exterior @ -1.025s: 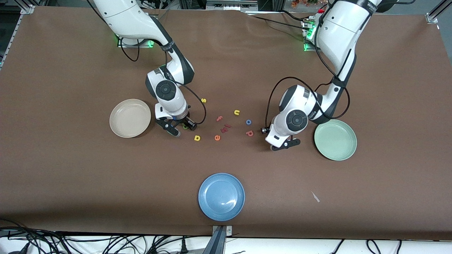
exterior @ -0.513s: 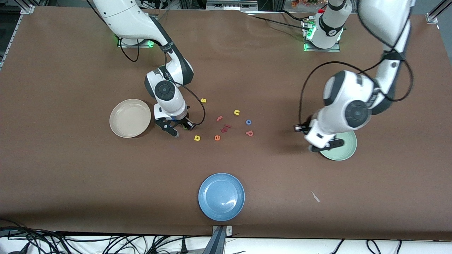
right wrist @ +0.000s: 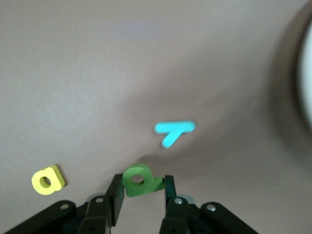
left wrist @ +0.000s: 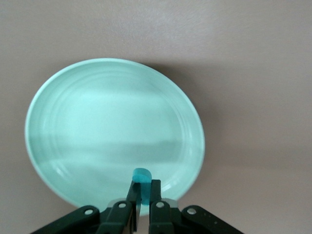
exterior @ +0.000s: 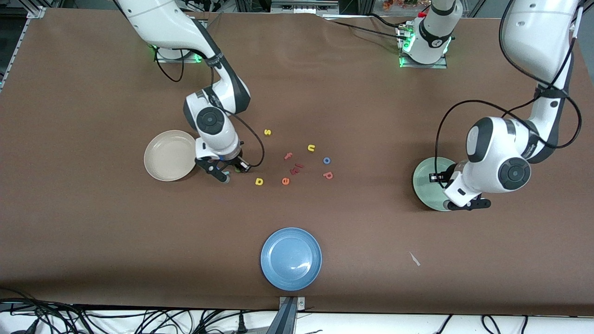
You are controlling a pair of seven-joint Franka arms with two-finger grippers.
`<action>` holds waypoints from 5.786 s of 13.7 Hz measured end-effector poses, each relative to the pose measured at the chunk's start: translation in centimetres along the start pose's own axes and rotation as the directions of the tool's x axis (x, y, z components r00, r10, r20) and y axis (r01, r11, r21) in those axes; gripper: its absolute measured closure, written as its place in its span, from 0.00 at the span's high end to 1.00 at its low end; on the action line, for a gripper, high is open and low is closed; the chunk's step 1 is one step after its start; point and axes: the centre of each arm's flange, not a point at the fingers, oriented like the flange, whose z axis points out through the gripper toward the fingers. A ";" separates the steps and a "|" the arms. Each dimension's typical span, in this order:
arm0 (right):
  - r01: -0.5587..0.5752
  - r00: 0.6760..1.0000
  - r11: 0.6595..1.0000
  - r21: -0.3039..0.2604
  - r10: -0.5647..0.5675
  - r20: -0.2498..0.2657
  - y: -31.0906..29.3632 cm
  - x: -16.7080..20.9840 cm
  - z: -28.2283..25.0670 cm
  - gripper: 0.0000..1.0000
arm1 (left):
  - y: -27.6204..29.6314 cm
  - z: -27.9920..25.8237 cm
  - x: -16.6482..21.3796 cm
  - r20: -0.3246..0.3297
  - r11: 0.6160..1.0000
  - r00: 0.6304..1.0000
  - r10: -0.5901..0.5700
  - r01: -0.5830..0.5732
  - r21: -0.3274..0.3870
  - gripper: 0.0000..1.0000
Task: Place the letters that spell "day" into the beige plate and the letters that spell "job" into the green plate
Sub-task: 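Drop the p on the cream plate while the left gripper drops the 1, then grasp the yellow a with the right gripper while the left gripper grasps the blue o, then drop the yellow a on the cream plate while the left gripper carries the o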
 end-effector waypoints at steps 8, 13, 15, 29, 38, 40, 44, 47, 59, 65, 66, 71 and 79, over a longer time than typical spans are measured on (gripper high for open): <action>0.226 0.974 0.964 -0.141 -0.218 0.065 14.0 9.4 -1.4 0.38 | -1.5 2.5 1.4 -0.005 1.000 1.000 0.012 -0.012 -0.016 0.54; 0.246 0.968 0.958 -0.145 -0.236 0.082 19.3 8.8 1.3 0.59 | 8.1 -5.3 -1.1 -0.096 0.994 0.992 -0.079 0.072 -0.076 1.00; 0.252 0.967 0.960 -0.125 -0.244 0.072 18.7 8.7 -0.2 0.79 | 13.6 -6.8 -2.9 -0.102 0.987 0.986 -0.129 0.118 -0.111 1.00; 0.236 0.971 0.963 0.133 -0.239 0.007 -6.3 1.9 -2.0 0.83 | 28.6 0.5 -9.4 -0.037 0.974 0.976 -0.213 0.209 -0.088 1.00; 0.293 0.955 0.951 0.102 -0.296 0.018 -9.0 -0.6 2.7 0.61 | 30.3 6.9 -11.3 -0.016 0.880 0.886 -0.463 0.458 -0.125 1.00; 0.296 0.954 0.951 0.094 -0.299 0.021 -8.9 -0.6 3.2 0.60 | 30.6 7.2 -10.6 -0.028 0.848 0.860 -0.510 0.497 -0.183 0.99; 0.299 0.953 0.951 0.080 -0.301 0.023 -8.7 -0.5 3.6 0.37 | 30.8 7.0 -10.1 -0.034 0.812 0.830 -0.556 0.535 -0.234 0.93; 0.300 0.953 0.950 0.085 -0.302 0.018 -8.9 -0.4 3.2 0.28 | 31.5 8.2 -10.6 -0.024 0.817 0.835 -0.550 0.533 -0.219 0.89; 0.435 0.892 0.891 -0.129 -0.406 0.198 3.1 9.3 -3.6 0.28 | 33.2 10.5 -11.1 -0.007 0.823 0.841 -0.541 0.529 -0.207 0.64; 0.476 0.854 0.871 -0.123 -0.424 0.302 16.1 10.5 0.1 0.29 | 33.6 10.4 -11.0 -0.006 0.822 0.839 -0.544 0.531 -0.208 0.36; 0.470 0.855 0.874 -0.124 -0.415 0.312 17.2 9.9 0.8 0.31 | 33.7 10.3 -11.0 -0.007 0.822 0.840 -0.543 0.530 -0.208 0.29; 0.466 0.857 0.878 -0.109 -0.418 0.302 17.7 9.5 0.2 0.82 | 33.8 10.0 -10.8 -0.042 0.842 0.854 -0.518 0.501 -0.202 0.26; 0.463 0.869 0.884 0.062 -0.466 0.168 9.0 8.0 -4.5 0.96 | 23.9 -8.0 -9.0 -0.143 0.924 0.914 -0.379 0.366 -0.107 0.26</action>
